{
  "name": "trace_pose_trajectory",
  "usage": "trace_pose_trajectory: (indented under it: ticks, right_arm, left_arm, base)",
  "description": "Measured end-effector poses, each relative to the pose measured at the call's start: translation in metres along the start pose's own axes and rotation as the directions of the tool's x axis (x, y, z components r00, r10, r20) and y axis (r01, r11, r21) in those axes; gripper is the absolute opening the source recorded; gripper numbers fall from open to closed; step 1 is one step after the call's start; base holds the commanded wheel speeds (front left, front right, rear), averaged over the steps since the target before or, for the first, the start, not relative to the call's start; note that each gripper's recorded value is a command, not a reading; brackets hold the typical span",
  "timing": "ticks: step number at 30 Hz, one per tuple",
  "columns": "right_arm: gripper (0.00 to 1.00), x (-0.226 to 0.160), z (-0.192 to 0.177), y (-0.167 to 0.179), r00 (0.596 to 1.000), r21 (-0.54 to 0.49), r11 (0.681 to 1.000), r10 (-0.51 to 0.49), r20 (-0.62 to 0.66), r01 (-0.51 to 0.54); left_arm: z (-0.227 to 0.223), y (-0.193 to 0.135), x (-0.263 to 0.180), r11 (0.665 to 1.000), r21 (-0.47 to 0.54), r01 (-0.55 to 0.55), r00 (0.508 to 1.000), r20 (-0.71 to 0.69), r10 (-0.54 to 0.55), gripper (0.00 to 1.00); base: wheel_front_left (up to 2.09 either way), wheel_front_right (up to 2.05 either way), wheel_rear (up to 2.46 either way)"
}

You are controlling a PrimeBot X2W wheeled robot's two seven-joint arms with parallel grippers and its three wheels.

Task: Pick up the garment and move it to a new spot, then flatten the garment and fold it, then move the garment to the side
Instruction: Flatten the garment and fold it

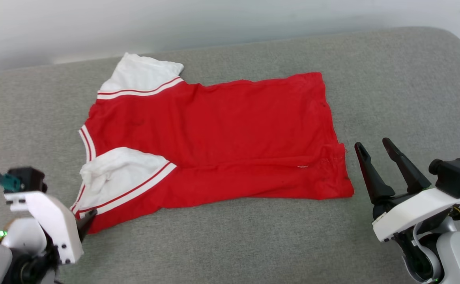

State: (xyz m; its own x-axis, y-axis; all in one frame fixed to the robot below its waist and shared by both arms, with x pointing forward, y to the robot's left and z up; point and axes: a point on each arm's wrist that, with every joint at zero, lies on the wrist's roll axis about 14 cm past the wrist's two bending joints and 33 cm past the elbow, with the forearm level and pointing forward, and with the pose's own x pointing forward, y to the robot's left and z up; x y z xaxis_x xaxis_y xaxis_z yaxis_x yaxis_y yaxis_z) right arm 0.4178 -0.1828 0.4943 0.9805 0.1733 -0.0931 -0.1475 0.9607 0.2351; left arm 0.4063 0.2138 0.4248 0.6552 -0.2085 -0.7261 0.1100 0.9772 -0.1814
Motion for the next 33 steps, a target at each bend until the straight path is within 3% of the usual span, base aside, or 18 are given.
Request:
trace_pose_trajectory:
  ticks: [1,3,8,11,12,19,22,28,33]
  right_arm:
    - [1.0,-0.002,-0.007,-0.005,1.0,0.011,1.0,-0.017,-0.015,0.017]
    - [1.0,-0.003,-0.011,-0.01,0.999,0.017,0.999,-0.03,-0.025,0.031]
    - [1.0,-0.005,-0.019,-0.018,0.998,0.035,0.998,-0.055,-0.044,0.056]
    - [1.0,-0.006,-0.018,-0.025,0.997,0.038,0.997,-0.068,-0.047,0.07]
    - [1.0,-0.007,-0.018,-0.027,0.996,0.04,0.996,-0.073,-0.049,0.075]
    - [1.0,-0.009,-0.013,-0.048,0.991,0.05,0.993,-0.105,-0.078,0.11]
    - [1.0,-0.009,-0.025,-0.054,0.978,0.062,0.99,-0.11,-0.177,0.123]
    - [1.0,-0.016,-0.065,-0.057,0.875,0.047,0.992,-0.078,-0.479,0.114]
    - [1.0,-0.003,-0.084,-0.034,0.8,0.057,0.997,-0.006,-0.6,0.05]
  left_arm:
    - [-0.024,-0.001,0.008,0.999,-0.036,0.006,0.996,-0.086,-0.009,1.0]
    - [-0.035,-0.004,0.014,0.998,-0.068,0.014,0.991,-0.132,-0.023,1.0]
    - [-0.048,-0.012,0.023,0.993,-0.112,0.045,0.981,-0.183,-0.065,1.0]
    - [-0.049,-0.016,0.027,0.99,-0.13,0.06,0.978,-0.192,-0.084,0.05]
    - [-0.049,-0.017,0.027,0.989,-0.13,0.066,0.978,-0.191,-0.09,0.0]
    - [-0.035,-0.015,0.025,0.99,-0.119,0.071,0.989,-0.118,-0.085,0.0]
    - [-0.021,-0.013,0.022,0.992,-0.105,0.066,0.996,-0.057,-0.073,0.0]
    - [0.013,-0.014,0.007,0.996,-0.048,0.069,0.995,0.079,-0.065,0.0]
    - [0.029,-0.021,0.0,0.997,-0.012,0.076,0.987,0.144,-0.073,0.0]
  base:
    - [0.0,0.0,0.0]
    - [0.0,0.0,0.0]
    - [0.0,0.0,0.0]
    - [0.0,0.0,0.0]
    - [0.0,0.0,0.0]
    - [0.0,0.0,0.0]
    - [0.0,0.0,0.0]
    - [0.0,0.0,0.0]
    - [0.0,0.0,0.0]
